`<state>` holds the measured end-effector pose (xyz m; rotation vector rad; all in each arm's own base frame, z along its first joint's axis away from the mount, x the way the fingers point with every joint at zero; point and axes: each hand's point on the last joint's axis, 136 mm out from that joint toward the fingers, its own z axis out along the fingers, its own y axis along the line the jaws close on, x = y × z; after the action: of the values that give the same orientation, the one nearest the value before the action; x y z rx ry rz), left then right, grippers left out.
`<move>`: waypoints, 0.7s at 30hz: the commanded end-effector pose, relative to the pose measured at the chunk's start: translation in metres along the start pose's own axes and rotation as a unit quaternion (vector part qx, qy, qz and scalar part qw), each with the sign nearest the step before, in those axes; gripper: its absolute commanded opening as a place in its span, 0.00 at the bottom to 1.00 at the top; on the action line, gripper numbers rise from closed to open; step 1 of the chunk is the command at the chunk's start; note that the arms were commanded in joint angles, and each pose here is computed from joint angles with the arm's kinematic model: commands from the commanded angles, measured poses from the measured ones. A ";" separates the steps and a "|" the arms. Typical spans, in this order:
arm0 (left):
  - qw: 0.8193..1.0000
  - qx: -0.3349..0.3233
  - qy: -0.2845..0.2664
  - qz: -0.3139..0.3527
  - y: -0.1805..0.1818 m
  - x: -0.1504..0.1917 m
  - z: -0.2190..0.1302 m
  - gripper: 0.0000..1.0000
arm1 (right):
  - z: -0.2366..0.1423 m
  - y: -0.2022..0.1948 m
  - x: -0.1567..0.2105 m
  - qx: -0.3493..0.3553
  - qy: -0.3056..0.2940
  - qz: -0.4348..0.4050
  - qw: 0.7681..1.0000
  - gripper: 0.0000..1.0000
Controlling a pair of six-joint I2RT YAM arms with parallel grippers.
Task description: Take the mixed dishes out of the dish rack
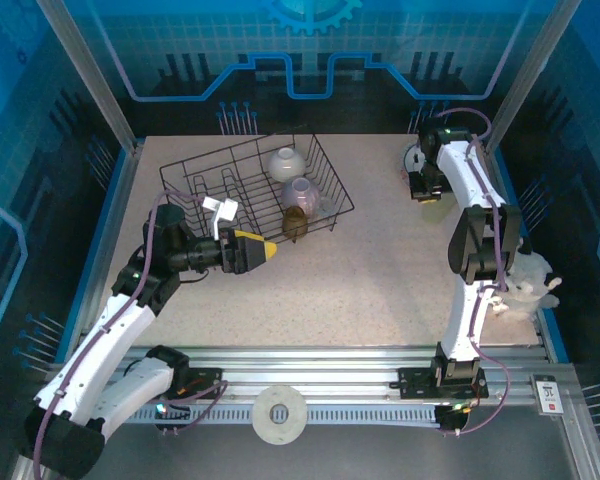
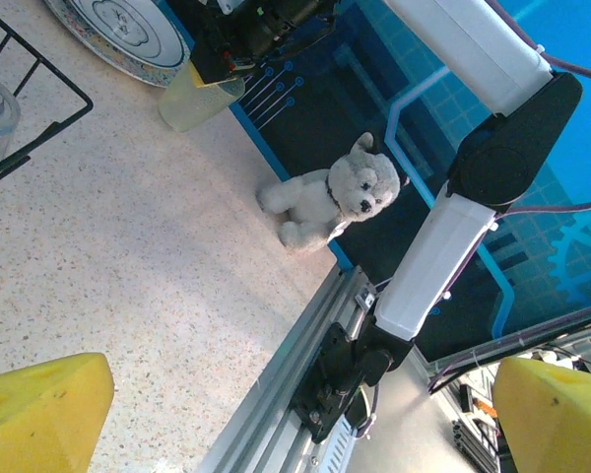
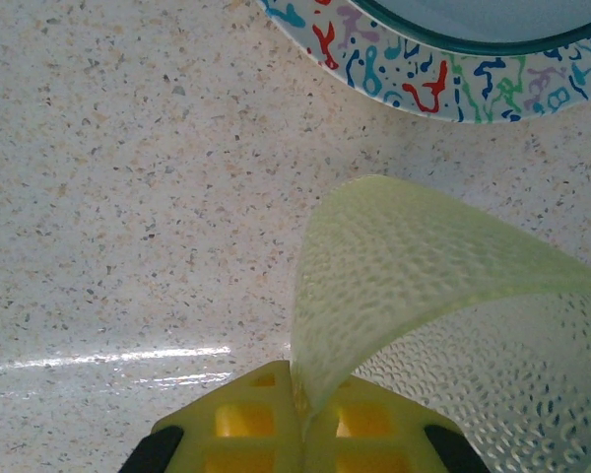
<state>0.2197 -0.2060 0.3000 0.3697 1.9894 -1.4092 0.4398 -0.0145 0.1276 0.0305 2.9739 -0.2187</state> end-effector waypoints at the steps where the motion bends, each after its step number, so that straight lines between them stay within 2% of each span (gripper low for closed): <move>1: 1.000 0.019 0.000 0.012 -0.009 0.001 -0.001 0.99 | 0.011 -0.003 0.002 -0.010 0.015 0.002 1.000 0.03; 7: 1.000 0.018 0.000 0.012 -0.009 0.002 -0.001 0.99 | 0.015 -0.003 0.002 -0.017 0.019 0.005 1.000 0.07; 21: 1.000 0.013 0.000 0.011 -0.007 0.002 -0.001 0.99 | 0.006 -0.007 0.000 -0.018 0.008 0.015 1.000 0.27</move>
<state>0.2190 -0.2062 0.3002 0.3721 1.9886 -1.4121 0.4407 -0.0176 0.1129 0.0491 3.0080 -0.1763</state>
